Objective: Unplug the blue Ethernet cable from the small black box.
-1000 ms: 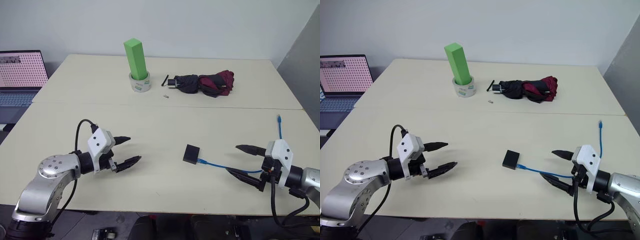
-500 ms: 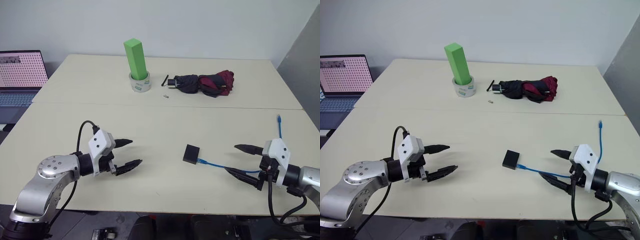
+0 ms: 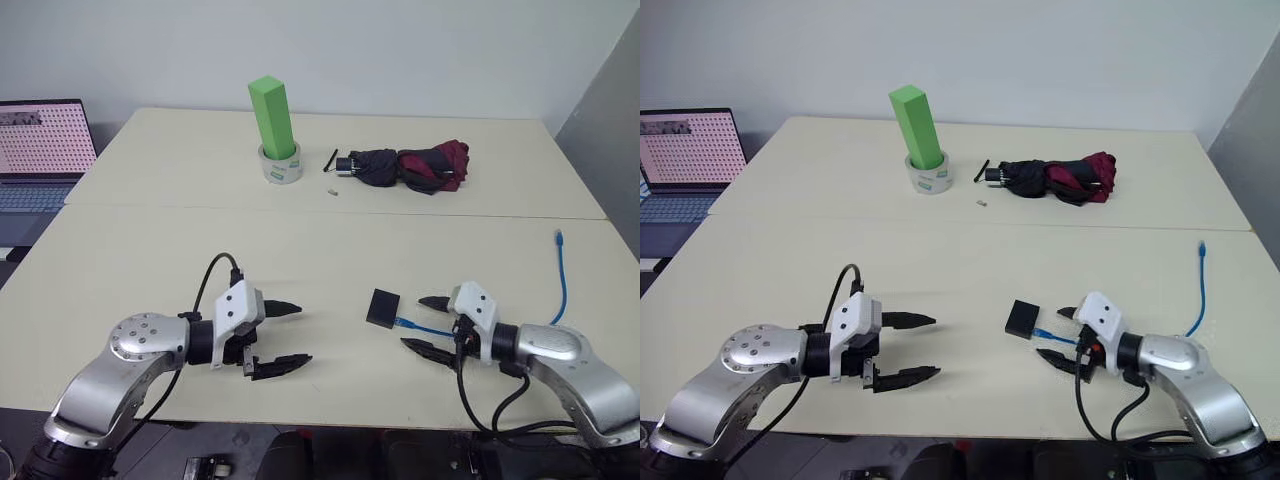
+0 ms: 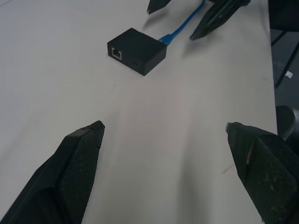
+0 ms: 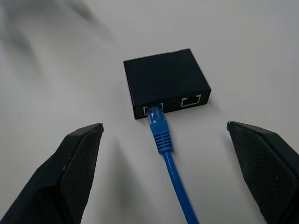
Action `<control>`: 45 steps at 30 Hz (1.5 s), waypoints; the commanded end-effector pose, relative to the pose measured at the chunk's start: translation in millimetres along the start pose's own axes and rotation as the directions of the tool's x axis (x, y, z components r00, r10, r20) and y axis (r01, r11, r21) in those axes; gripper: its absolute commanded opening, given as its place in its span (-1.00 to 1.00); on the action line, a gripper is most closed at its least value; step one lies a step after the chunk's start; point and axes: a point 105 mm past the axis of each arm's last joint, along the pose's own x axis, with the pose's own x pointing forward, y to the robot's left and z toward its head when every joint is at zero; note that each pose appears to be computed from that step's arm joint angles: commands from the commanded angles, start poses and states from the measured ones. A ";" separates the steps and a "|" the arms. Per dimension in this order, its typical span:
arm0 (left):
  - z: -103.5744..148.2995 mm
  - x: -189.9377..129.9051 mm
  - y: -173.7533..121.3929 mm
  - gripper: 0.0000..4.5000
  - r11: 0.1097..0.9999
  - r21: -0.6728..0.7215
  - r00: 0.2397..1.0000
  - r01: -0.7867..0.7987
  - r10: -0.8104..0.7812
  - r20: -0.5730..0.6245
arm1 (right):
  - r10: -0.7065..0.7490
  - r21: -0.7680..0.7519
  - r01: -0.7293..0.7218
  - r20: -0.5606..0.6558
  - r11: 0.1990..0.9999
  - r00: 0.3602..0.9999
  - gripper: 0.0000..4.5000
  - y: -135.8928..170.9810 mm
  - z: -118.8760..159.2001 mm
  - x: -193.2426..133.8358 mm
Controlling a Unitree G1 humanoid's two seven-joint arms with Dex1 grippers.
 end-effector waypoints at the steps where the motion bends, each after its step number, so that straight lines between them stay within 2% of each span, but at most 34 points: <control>1: 7.7 1.6 -2.0 0.96 0.999 0.026 1.000 0.027 -0.027 0.014 | 0.021 -0.046 -0.021 -0.004 0.999 1.000 1.00 -1.3 0.6 4.4; 2: 7.7 2.0 -1.0 1.00 0.999 0.026 1.000 0.024 -0.025 0.017 | 0.024 -0.051 -0.024 -0.006 0.998 1.000 0.83 -1.6 0.2 6.5; 6: 7.0 3.8 1.6 1.00 1.000 0.022 1.000 0.015 -0.015 0.023 | 0.042 -0.073 -0.043 -0.008 0.996 0.999 0.48 -0.9 0.1 13.6; 16: 2.0 4.8 1.6 1.00 1.000 -0.009 0.999 0.018 -0.018 0.028 | 0.087 -0.165 -0.096 -0.063 0.982 0.994 -0.70 -4.6 -2.8 22.4; 19: 2.7 6.4 4.7 1.00 0.998 -0.055 0.998 0.007 -0.004 0.057 | 0.090 -0.244 -0.103 -0.063 0.964 0.994 -0.93 -8.6 4.8 21.6; 23: 3.3 8.6 10.4 1.00 0.988 -0.152 0.994 -0.002 0.018 0.104 | 0.080 -0.428 -0.093 -0.047 0.899 0.996 -0.93 -13.3 23.3 19.8; 26: 8.3 10.5 15.5 1.00 0.969 -0.247 0.987 0.008 0.033 0.160 | 0.074 -0.591 -0.066 -0.011 0.804 0.997 -0.93 -14.2 42.9 20.0; 30: 21.9 15.1 24.1 1.00 0.923 -0.379 0.965 0.062 0.041 0.259 | 0.096 -0.799 0.013 0.088 0.601 0.992 -0.93 -11.0 78.6 20.4; 33: 29.0 19.7 30.0 1.00 0.901 -0.425 0.953 0.088 0.048 0.298 | 0.136 -0.868 0.041 0.124 0.495 0.983 -0.93 -5.5 91.9 21.2; 39: 42.4 31.5 33.1 1.00 0.878 -0.455 0.931 0.152 0.027 0.363 | 0.204 -0.913 0.054 0.148 0.404 0.968 -0.93 6.9 102.0 22.8; 45: 50.4 40.0 30.9 1.00 0.868 -0.453 0.914 0.204 -0.002 0.407 | 0.231 -0.922 0.050 0.148 0.383 0.962 -0.93 13.1 104.3 23.4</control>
